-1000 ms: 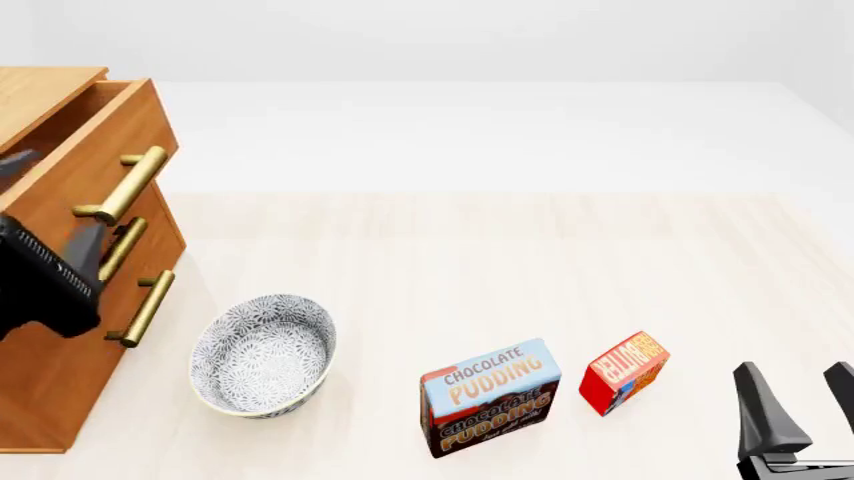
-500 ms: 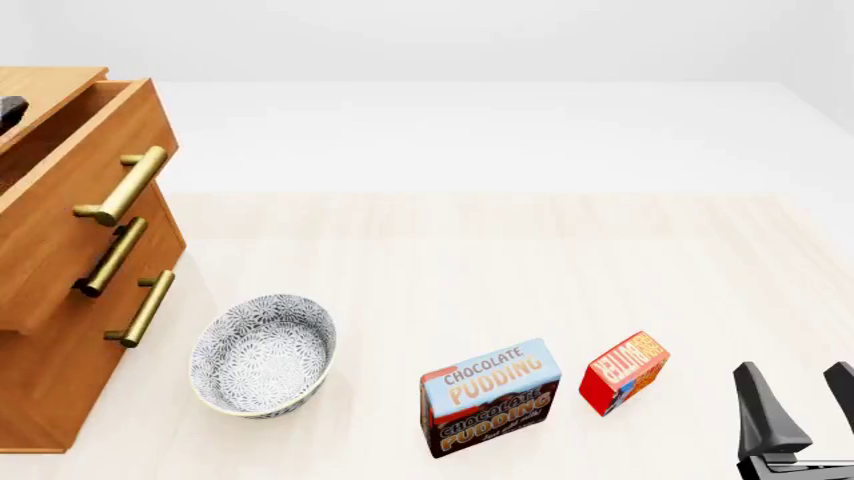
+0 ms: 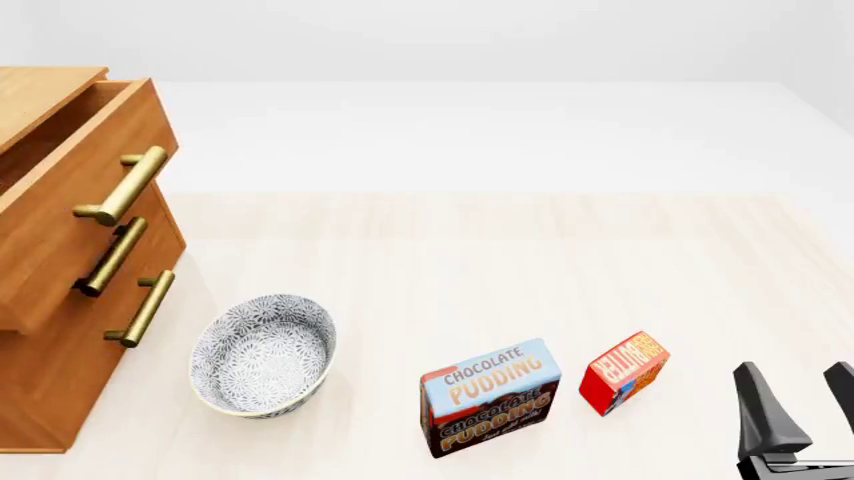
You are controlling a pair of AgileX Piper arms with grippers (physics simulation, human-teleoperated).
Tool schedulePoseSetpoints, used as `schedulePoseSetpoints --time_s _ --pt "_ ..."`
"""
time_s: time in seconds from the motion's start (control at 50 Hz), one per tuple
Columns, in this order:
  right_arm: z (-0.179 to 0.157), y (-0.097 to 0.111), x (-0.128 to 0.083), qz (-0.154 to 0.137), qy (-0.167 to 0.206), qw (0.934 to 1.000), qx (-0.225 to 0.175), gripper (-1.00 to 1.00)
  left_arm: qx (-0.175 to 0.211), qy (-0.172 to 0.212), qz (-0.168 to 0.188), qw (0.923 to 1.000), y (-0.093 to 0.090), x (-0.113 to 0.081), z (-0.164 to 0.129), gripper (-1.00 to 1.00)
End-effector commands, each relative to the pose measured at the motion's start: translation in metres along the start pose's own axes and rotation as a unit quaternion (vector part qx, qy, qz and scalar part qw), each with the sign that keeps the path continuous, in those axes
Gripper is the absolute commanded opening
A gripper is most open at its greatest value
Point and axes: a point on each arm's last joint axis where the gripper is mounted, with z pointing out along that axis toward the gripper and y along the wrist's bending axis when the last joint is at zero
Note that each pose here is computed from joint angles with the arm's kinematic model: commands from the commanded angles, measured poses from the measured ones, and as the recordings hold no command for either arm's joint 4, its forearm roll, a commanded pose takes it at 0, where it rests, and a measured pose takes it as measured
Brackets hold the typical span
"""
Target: Put the butter at the back in the top drawer of the cabinet and close it.
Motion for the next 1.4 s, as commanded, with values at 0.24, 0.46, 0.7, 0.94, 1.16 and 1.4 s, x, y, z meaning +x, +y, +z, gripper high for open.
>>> schedulePoseSetpoints --time_s 0.24,0.46,0.7,0.94,1.16,1.4 --pt "0.0 0.0 0.0 0.0 0.0 1.0 0.0 1.0 -0.01 0.036 -0.113 0.9928 0.012 -0.012 0.007 1.0" --pt "0.0 0.0 0.0 0.0 0.0 1.0 0.0 1.0 -0.011 0.061 -0.14 0.9882 0.012 -0.006 0.021 1.0" --pt "0.0 0.0 0.0 0.0 0.0 1.0 0.0 1.0 -0.019 0.07 -0.148 0.9863 0.014 -0.001 0.026 1.0" --pt "0.0 0.0 0.0 0.0 0.0 1.0 0.0 1.0 -0.024 0.081 -0.154 0.9845 0.015 0.005 0.032 1.0" --pt "0.0 0.0 0.0 0.0 0.0 1.0 0.0 1.0 -0.026 0.089 -0.158 0.9832 0.014 0.012 0.036 1.0" --pt "0.0 0.0 0.0 0.0 0.0 1.0 0.0 1.0 -0.025 0.096 -0.16 0.9821 0.012 0.016 0.042 1.0"
